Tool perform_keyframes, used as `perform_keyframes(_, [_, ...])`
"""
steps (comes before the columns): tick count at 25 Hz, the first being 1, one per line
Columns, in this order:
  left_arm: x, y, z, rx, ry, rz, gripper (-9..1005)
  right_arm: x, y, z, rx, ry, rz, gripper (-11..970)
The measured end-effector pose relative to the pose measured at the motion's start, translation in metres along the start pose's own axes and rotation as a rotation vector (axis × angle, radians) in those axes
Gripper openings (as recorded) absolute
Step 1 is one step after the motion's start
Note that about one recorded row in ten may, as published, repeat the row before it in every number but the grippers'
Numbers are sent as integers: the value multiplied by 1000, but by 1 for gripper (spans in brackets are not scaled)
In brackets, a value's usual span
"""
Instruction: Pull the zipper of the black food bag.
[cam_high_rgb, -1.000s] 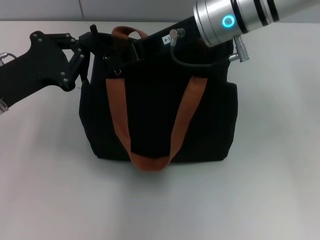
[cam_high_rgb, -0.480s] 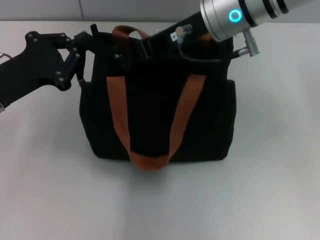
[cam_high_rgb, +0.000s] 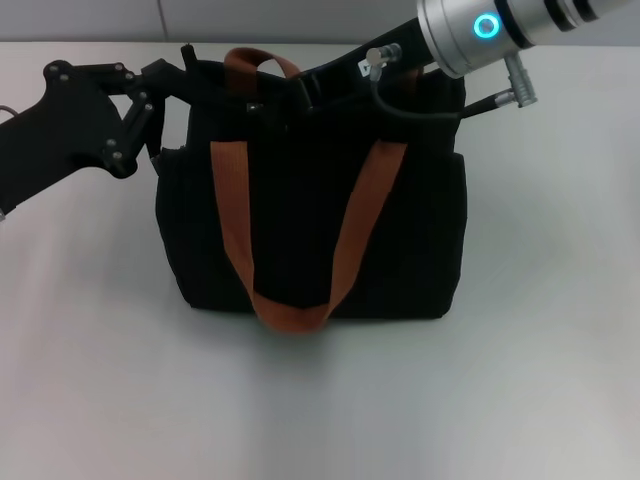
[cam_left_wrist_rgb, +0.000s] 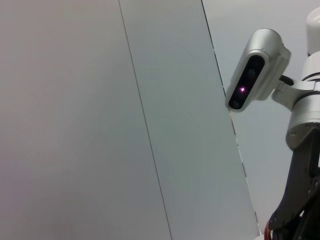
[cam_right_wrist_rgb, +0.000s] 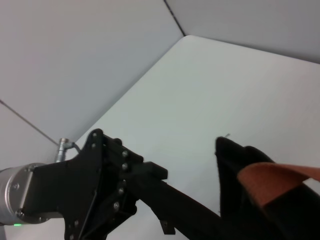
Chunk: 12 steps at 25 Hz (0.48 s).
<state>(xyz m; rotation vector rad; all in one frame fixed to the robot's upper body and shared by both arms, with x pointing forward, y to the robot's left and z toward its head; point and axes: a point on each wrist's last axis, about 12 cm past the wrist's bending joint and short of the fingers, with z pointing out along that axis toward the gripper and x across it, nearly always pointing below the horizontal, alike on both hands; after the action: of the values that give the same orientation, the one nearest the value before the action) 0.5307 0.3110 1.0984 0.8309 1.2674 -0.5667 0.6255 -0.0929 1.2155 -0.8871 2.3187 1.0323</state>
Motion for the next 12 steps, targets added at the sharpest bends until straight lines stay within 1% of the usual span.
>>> perform_keyframes(12, [0,1,-2,-7,5,1,25,13,-1,-24,91,-10,27,-2])
